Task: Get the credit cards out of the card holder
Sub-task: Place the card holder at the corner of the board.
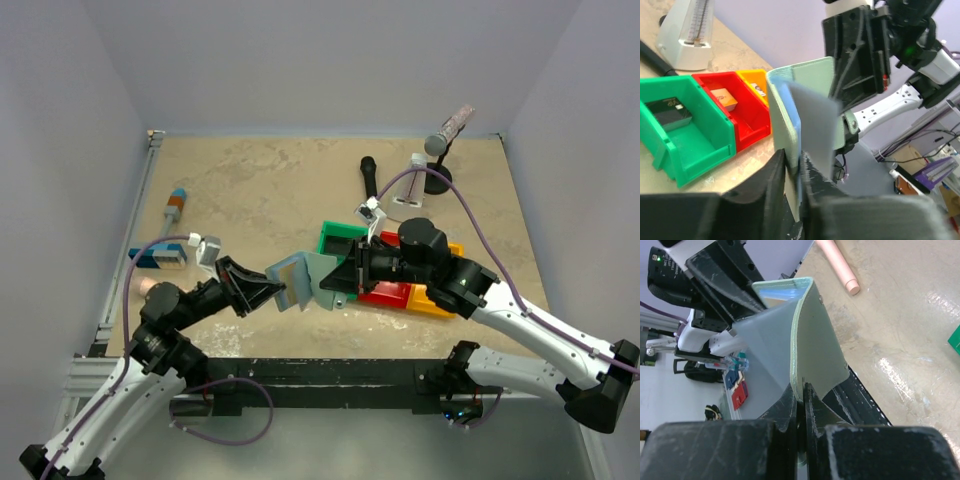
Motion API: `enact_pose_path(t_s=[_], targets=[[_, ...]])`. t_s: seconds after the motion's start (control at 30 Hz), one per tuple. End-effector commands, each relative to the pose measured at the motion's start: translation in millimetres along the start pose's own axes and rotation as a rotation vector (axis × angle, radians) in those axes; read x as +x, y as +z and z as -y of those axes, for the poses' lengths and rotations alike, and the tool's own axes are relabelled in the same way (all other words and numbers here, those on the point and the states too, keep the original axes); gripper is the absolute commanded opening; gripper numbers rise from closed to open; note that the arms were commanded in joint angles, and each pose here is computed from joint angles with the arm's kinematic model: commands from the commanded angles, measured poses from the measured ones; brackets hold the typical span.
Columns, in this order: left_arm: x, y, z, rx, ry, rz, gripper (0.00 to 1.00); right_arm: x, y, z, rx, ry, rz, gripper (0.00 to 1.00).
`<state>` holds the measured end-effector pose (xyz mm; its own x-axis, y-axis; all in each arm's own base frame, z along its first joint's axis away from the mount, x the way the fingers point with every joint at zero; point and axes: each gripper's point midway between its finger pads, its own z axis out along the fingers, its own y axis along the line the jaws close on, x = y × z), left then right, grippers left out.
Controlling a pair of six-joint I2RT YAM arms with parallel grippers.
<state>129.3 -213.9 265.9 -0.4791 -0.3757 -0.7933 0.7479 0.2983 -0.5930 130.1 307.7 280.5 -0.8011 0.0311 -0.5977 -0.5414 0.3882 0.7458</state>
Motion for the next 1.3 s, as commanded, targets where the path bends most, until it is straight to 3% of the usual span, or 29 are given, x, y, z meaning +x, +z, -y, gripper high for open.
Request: enact_pose_path(t_s=[0.0,0.13,0.17,0.23,0.3,0.37,0.47,0.6,0.77,0.93,1.27], targets=[[-7.0,2.9,-4.7,-0.055,0.025,-0.016,0.04,-10.4,-4.0,-14.1,-0.053,-0.044,0.033,0.00],[-4.3,1.0,-11.9,-0.108,0.023,-0.046,0.00,-7.1,-8.0,-6.0,-0.016,-0.054,0.035,0.02],[-5.6,0.4,-12.2,-0.117,0.026,-0.045,0.00,-6.5,-9.5,-2.8,0.001,-0.059,0.037,0.08],[-8.0,-1.0,-14.8,-0.148,0.028,-0.048,0.00,-6.0,-13.9,6.6,0.054,-0.073,0.045,0.39],[-8.3,-2.7,-21.1,-0.200,0.026,-0.067,0.00,-8.7,-22.1,17.8,0.133,-0.095,0.061,0.53],[-8.9,-5.6,-30.2,-0.275,0.019,-0.093,0.00,-10.7,-34.4,27.0,0.209,-0.123,0.074,0.60],[-6.8,-10.3,-44.1,-0.380,-0.002,-0.132,0.00,-18.0,-53.6,29.5,0.291,-0.187,0.109,0.61],[1.7,-16.6,-62.8,-0.505,-0.050,-0.178,0.00,-16.1,-51.5,15.2,0.288,-0.272,0.087,0.51],[16.1,-19.7,-69.9,-0.562,-0.097,-0.215,0.00,5.8,-13.8,-5.2,0.237,-0.335,-0.026,0.24],[45.8,-22.8,-72.8,-0.562,-0.159,-0.280,0.00,27.0,26.2,-15.1,0.151,-0.295,-0.101,0.00],[107.0,-25.1,-92.5,-0.519,-0.339,-0.312,0.00,70.8,69.0,27.8,0.204,-0.226,-0.224,0.00]])
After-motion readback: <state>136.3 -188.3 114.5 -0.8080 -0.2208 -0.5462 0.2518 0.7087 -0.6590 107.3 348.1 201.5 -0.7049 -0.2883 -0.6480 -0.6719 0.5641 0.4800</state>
